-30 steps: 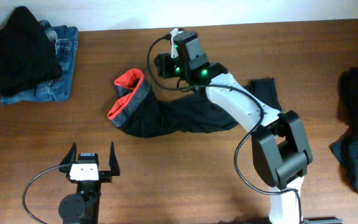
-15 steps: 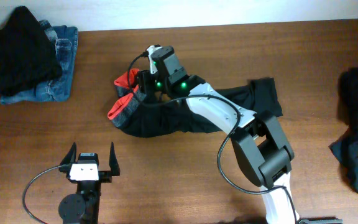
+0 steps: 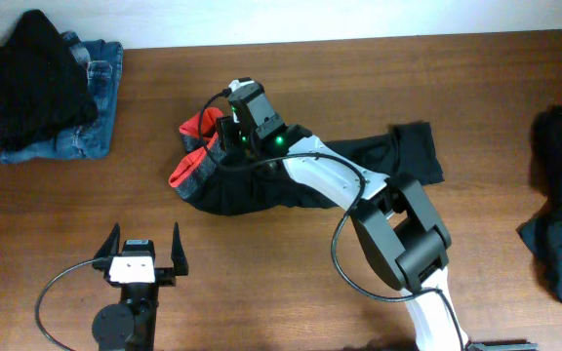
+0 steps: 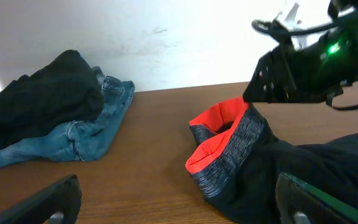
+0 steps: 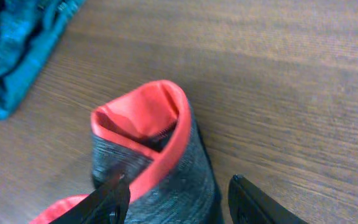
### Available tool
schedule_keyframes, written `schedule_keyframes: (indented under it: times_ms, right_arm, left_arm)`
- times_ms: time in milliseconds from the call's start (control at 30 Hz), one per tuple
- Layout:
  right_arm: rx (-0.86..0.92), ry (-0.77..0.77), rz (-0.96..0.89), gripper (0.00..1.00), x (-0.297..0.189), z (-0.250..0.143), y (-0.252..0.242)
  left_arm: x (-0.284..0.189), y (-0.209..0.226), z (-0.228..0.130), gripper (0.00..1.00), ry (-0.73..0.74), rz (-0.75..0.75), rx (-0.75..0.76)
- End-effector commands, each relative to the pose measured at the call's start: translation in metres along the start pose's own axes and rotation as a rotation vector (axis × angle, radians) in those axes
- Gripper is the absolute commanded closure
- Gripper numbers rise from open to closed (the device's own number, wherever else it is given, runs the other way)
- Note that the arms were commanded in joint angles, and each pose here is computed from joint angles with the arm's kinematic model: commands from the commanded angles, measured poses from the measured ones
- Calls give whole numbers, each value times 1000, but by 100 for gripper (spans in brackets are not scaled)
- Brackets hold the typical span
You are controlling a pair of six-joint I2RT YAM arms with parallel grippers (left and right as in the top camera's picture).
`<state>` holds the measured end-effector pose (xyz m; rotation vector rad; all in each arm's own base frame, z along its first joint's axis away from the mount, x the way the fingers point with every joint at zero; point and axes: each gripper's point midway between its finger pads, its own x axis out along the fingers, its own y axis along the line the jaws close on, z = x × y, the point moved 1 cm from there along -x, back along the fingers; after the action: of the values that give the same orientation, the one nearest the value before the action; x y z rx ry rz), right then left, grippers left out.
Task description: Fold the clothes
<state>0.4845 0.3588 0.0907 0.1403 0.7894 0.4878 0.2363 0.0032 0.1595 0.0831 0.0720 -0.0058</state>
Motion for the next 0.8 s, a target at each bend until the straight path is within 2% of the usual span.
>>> schedule_keyframes:
  times_ms: [0,533,767]
  right_arm:
    - [-10,15,-29,44,13,-12,-7]
    - [-5,35,34,44,18,-19,4]
    - [-26,61,44,47,23,-35,19]
  left_arm:
    - [0,-1,-1,1,1,-6,12]
    - [0,-1,-1,1,1,-6,12]
    - [0,-1,-1,1,1,-5,12]
